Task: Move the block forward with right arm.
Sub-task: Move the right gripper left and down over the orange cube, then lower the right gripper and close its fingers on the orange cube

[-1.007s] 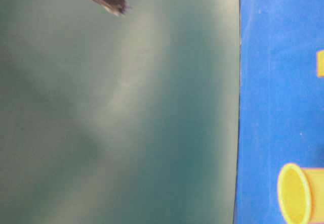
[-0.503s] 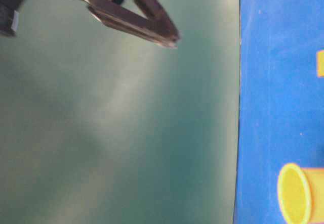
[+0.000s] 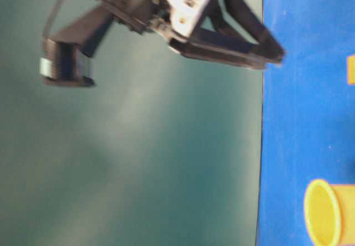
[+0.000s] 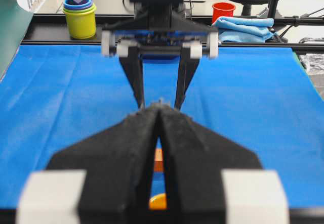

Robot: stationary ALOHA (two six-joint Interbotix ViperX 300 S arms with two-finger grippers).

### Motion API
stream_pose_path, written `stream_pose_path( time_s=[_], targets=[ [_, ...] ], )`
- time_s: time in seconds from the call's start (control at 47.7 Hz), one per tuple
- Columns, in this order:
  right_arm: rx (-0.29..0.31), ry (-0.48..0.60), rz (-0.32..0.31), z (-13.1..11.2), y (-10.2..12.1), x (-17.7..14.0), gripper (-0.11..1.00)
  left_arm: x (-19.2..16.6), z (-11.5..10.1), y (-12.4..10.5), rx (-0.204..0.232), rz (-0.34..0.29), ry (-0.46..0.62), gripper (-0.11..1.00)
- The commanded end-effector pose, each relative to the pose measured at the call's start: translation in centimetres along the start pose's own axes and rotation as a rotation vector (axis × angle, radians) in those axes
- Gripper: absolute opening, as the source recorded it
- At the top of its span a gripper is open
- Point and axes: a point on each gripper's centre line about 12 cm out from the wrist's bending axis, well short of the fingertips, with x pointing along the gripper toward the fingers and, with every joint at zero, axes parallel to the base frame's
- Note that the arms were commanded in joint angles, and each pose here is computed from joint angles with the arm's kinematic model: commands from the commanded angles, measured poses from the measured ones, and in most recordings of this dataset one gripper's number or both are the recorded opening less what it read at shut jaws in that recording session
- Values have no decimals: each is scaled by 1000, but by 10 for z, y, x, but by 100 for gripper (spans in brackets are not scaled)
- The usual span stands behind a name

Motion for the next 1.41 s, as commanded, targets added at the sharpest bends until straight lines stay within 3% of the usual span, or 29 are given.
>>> stream_pose_path(
  time_s=[0.0, 0.419, 0.713, 1.133, 1.384],
  targets=[
    [-4, -17, 2, 8, 1, 3, 66, 3, 10, 0, 0, -2, -23, 1],
    [-17, 40, -4, -5, 1, 46, 66, 3, 10, 0, 0, -2, -23, 1],
    [-31, 47, -7, -4, 1, 57, 66, 3, 11, 0, 0, -2, -25, 1],
    [-39, 98, 0, -29, 5, 66, 66, 3, 11, 0, 0, 0, -25, 1],
    [-36, 80, 3, -30, 6, 69, 65, 3, 11, 0, 0, -2, -25, 1]
  ],
)
